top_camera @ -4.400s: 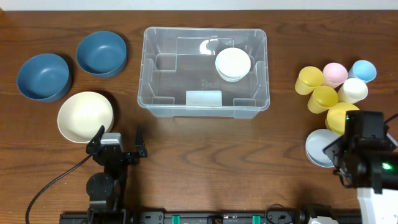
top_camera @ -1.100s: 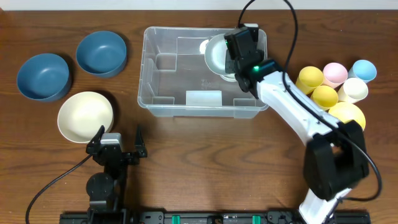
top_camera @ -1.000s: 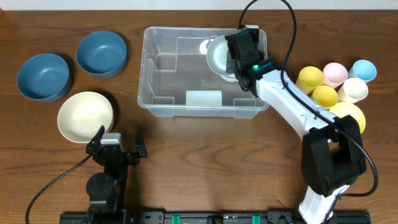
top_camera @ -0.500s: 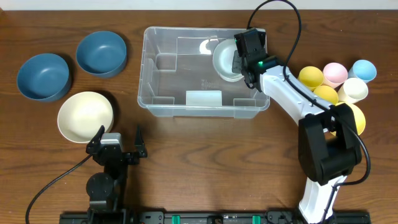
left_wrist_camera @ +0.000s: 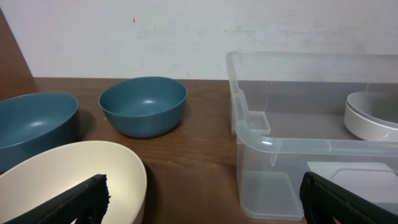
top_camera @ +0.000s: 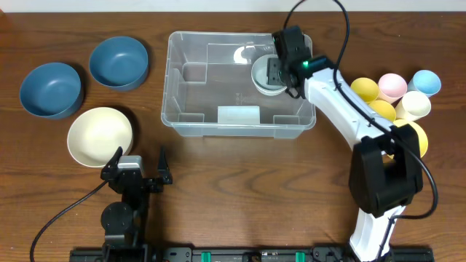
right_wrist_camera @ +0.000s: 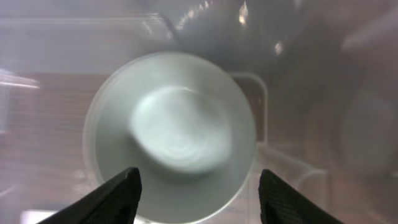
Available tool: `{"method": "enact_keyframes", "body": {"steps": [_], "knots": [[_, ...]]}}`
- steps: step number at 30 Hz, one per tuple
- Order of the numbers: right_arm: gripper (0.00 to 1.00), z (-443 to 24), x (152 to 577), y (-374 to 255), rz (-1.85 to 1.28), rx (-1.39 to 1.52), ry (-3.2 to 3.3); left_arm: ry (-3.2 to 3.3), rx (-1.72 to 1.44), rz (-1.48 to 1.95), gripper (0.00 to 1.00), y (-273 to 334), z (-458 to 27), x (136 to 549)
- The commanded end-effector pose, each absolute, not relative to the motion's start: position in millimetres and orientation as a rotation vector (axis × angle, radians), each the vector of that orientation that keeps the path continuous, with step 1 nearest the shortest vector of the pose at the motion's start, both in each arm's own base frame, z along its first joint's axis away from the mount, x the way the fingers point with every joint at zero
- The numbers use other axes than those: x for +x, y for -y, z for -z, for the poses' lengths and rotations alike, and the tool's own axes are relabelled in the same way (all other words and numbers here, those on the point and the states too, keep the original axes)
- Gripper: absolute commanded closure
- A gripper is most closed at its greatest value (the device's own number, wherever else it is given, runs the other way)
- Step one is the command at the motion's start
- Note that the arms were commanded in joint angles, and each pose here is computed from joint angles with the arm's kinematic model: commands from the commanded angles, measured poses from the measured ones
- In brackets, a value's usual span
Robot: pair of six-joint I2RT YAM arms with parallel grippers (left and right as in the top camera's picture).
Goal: Pack container
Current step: 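Carry the light-blue bowl and stack it onto the white bowl, then grasp the yellow bowl rim with the right gripper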
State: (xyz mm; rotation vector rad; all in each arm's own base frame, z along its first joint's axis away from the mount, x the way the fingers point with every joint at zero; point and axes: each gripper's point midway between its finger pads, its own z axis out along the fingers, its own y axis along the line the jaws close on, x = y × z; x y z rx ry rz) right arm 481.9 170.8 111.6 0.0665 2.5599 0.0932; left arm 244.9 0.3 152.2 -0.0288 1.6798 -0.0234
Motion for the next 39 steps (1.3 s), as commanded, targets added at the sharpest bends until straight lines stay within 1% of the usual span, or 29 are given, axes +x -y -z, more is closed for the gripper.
{"method": "enact_keyframes", "body": {"steps": [1,5,7,9,11,15,18,22,24,29,32,39], "knots": [[0.36,-211.7,479.8,-192.8,-0.189,-0.02,-2.41,-1.729,-0.021,0.011,0.02,-1.1,-136.0,244.2],[0.3,-277.9,454.8,-182.6,-0.223,0.011,-2.38,-1.729,-0.021,0.011,0.02,-1.1,-136.0,244.2],[0.26,-302.0,440.8,-167.5,-0.221,0.05,-2.372,-1.729,-0.02,0.011,0.02,-1.1,-136.0,244.2],[0.25,-323.1,422.9,-142.3,-0.205,0.111,-2.374,-1.729,-0.021,0.011,0.02,-1.1,-136.0,244.2],[0.25,-335.3,403.5,-112.4,-0.177,0.198,-2.387,-1.729,-0.021,0.011,0.02,-1.1,-136.0,244.2],[0.25,-341.6,358.8,-40.7,-0.077,0.442,-2.439,-1.729,-0.021,0.011,0.02,-1.1,-136.0,244.2],[0.25,-335.7,319.3,17.4,0.024,0.682,-2.486,-1.729,-0.021,0.011,0.02,-1.1,-136.0,244.2],[0.25,-322.5,277.7,74.1,0.147,0.967,-2.527,-1.729,-0.021,0.011,0.02,-1.1,-136.0,244.2],[0.26,-315.9,264.0,98.7,0.198,1.091,-2.518,-1.729,-0.021,0.011,0.02,-1.1,-136.0,244.2],[0.29,-292.5,239.6,147.1,0.255,1.358,-2.472,-1.729,-0.02,0.011,0.02,-1.1,-136.0,244.2],[0.3,-266.5,234.2,162.8,0.2,1.454,-2.481,-1.729,-0.021,0.011,0.02,-1.1,-136.0,244.2],[0.32,-180.4,223.6,178.1,0.107,1.617,-2.529,-1.729,-0.021,0.011,0.02,-1.1,-136.0,244.2]]}}
